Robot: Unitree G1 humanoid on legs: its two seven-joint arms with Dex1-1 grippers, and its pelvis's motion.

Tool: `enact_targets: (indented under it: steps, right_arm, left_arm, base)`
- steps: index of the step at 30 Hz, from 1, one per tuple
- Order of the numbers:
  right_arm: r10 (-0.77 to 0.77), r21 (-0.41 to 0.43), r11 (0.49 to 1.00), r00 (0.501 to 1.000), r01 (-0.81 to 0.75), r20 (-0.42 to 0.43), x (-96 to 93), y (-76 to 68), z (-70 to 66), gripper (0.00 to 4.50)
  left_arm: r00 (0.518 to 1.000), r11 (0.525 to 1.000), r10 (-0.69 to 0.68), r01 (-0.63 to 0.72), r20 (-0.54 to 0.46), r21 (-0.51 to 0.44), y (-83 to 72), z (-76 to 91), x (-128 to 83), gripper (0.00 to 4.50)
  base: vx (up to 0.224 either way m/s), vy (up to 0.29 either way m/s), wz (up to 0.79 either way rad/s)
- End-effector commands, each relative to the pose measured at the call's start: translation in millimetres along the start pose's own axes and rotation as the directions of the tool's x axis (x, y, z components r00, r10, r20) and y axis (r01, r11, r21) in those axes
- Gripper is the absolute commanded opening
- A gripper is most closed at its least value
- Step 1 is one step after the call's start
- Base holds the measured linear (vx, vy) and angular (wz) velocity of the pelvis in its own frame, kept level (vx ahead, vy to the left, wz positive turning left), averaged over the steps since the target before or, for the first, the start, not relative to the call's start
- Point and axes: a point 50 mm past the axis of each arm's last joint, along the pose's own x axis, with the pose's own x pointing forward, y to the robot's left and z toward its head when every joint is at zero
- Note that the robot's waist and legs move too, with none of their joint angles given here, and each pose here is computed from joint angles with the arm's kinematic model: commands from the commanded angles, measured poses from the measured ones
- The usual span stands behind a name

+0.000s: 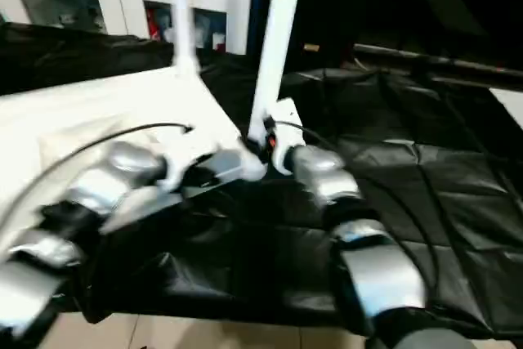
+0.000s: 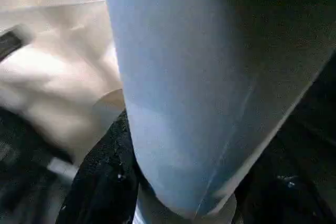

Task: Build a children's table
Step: Rotate leg to tighten

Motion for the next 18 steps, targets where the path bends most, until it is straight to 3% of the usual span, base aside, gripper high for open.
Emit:
enact_targets:
  steps: [1, 7, 12, 18]
  right_arm:
    - [0.137, 0.082, 0.989, 0.963, -0.121, -0.233, -9.8, 15.3, -56.4, 1.91]
    - [0.317, 0.134, 0.946, 0.926, -0.295, -0.202, -36.4, 12.1, -62.5, 1.91]
    - [0.359, 0.139, 0.932, 0.905, -0.334, -0.230, -45.4, 13.0, -71.8, 1.91]
    - [0.362, 0.133, 0.931, 0.907, -0.340, -0.214, -44.0, 15.7, -72.1, 1.91]
  left_arm:
    - [0.988, 0.986, -0.152, 0.149, 0.034, 0.081, -17.8, 9.1, 8.7, 0.00]
    - [0.963, 0.960, -0.262, 0.253, 0.059, 0.119, -26.1, -2.7, -12.2, 0.00]
    - [0.947, 0.940, -0.320, 0.316, 0.014, 0.128, -31.3, -13.2, -20.2, 0.00]
    - [0.954, 0.947, -0.301, 0.297, 0.015, 0.125, -29.2, -14.3, -20.7, 0.00]
  base:
    - [0.000, 0.000, 0.00]
    - [0.000, 0.000, 0.00]
    - [0.000, 0.000, 0.00]
    - [0.000, 0.000, 0.00]
